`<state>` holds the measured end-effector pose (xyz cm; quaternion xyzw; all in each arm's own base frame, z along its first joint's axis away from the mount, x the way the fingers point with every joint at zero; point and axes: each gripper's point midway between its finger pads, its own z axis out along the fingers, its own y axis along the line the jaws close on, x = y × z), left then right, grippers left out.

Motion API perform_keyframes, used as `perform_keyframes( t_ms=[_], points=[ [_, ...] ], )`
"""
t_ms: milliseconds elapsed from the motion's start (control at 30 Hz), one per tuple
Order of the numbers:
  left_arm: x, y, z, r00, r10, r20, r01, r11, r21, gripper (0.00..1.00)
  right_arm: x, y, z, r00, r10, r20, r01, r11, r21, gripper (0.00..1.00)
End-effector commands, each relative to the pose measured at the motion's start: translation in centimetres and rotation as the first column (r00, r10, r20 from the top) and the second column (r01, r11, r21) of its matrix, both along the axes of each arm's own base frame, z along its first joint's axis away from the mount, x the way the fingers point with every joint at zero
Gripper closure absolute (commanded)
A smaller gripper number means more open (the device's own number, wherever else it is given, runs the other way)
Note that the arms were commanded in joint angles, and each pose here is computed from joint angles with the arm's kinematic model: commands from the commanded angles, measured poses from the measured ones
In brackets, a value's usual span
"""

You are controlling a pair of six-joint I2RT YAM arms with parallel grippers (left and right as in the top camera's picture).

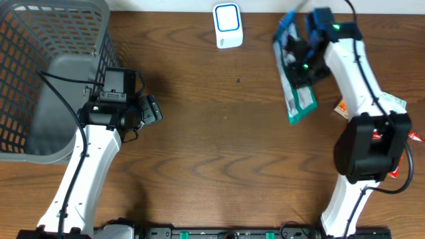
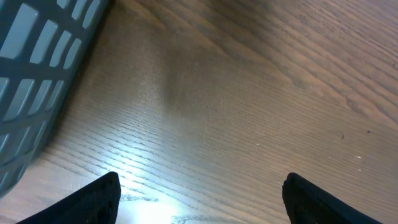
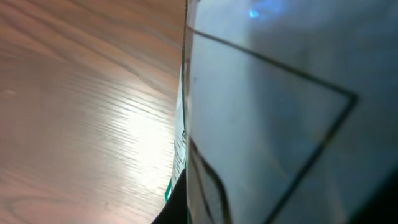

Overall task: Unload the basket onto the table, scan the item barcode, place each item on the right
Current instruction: 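Move the gloves pack right and lower it beside the snacks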

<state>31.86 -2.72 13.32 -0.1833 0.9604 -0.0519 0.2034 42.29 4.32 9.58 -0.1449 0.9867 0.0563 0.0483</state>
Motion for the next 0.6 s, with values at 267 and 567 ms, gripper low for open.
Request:
perform_keyframes(
  t_ms=[267,567],
  points=[
    [-0.1,0.3,0.3,1.000,0.009,0.006,-0.009,1.000,0.007,0.16,-3.8,-6.6,-6.4,0.969,-0.197,-0.146,0.205,0.978,0.041,0.80],
    [-0.1,0.3,0.3,1.000,0.009,0.006,-0.009,1.000,0.007,0.16,-3.2,-8.5,-6.6,0.970,-0.219,-0.108,0.217,0.976,-0.027,0.01]
  ],
)
